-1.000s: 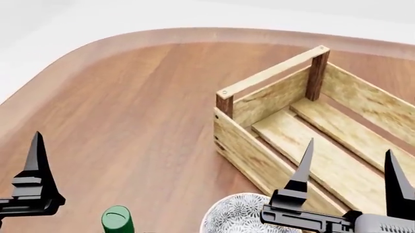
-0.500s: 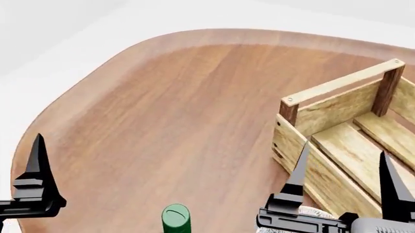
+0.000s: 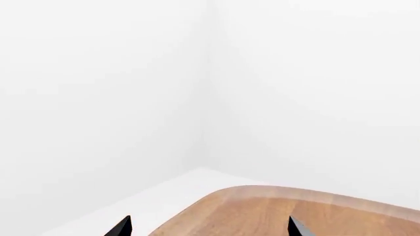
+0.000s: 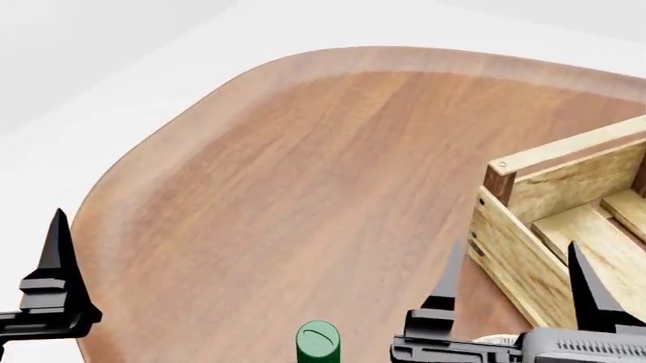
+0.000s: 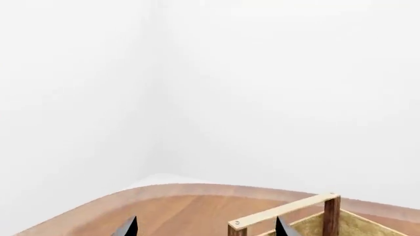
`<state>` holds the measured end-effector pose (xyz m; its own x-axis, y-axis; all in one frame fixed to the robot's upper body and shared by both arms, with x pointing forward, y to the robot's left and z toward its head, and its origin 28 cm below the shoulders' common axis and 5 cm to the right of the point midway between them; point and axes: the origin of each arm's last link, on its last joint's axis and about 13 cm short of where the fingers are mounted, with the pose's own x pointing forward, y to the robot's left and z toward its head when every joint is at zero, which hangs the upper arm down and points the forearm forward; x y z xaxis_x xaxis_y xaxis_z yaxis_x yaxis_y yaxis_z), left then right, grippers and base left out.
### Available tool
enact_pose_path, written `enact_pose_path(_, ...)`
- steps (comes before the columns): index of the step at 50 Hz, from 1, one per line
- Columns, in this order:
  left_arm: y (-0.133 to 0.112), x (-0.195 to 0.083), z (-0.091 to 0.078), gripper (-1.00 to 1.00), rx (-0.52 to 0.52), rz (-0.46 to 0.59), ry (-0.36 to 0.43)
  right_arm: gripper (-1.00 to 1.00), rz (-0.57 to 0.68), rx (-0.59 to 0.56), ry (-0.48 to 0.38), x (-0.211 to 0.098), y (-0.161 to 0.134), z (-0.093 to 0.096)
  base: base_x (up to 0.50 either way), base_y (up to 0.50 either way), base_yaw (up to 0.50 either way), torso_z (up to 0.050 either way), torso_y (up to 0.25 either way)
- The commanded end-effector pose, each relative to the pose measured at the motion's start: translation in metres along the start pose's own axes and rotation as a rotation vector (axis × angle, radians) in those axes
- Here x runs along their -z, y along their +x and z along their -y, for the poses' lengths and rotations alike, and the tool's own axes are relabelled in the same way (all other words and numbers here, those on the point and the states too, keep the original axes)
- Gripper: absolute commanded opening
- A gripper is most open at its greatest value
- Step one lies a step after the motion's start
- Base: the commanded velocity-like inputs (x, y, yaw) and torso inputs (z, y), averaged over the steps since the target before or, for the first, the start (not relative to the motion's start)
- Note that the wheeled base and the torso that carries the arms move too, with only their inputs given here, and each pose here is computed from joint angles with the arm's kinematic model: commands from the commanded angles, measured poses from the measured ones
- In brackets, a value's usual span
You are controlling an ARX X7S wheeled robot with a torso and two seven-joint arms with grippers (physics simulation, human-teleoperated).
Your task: Pick up the salad dressing and put it in the tray.
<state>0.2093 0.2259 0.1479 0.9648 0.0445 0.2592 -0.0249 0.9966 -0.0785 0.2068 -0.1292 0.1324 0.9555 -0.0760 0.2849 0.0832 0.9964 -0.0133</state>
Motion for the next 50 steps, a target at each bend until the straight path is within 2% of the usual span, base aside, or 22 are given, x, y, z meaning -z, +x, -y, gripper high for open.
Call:
enact_pose_path(1,0.000,0.001,-0.001,1.00,0.000,-0.006,0.002,1.00,-0.128,-0.066,-0.055,0.005,-0.006,0.011,0.00,0.00,0.00,0.000,0.000)
enact_pose_path(4,0.000,0.001,-0.001,1.00,-0.001,-0.007,0.004,1.00,-0.180,-0.210,-0.037,0.010,-0.009,0.013,0.00,0.00,0.00,0.000,0.000)
enact_pose_path(8,0.000,0.001,-0.001,1.00,-0.001,-0.010,0.003,1.00,-0.262,-0.276,-0.078,0.015,-0.014,0.015,0.00,0.00,0.00,0.000,0.000)
enact_pose_path(10,0.001,0.001,-0.001,1.00,0.000,-0.010,0.005,1.00,-0.299,-0.316,-0.136,0.019,-0.018,0.014,0.00,0.00,0.00,0.000,0.000)
enact_pose_path(12,0.001,0.001,-0.001,1.00,0.000,-0.009,0.004,1.00,-0.347,-0.334,-0.136,0.021,-0.019,0.014,0.00,0.00,0.00,0.000,0.000)
enact_pose_path(23,0.001,0.002,-0.001,1.00,-0.001,-0.011,0.004,1.00,-0.419,-0.441,-0.160,0.025,-0.027,0.014,0.00,0.00,0.00,0.000,0.000)
enact_pose_path(31,0.001,0.002,-0.001,1.00,0.001,-0.013,0.005,1.00,-0.439,-0.515,-0.205,0.031,-0.036,0.015,0.00,0.00,0.00,0.000,0.000)
enact_pose_path(38,0.000,0.003,-0.001,1.00,0.001,-0.013,0.005,1.00,-0.440,-0.570,-0.211,0.031,-0.041,0.014,0.00,0.00,0.00,0.000,0.000)
enact_pose_path(50,0.000,0.003,0.000,1.00,0.001,-0.015,0.005,1.00,-0.452,-0.583,-0.133,0.039,-0.037,0.006,0.00,0.00,0.00,0.000,0.000)
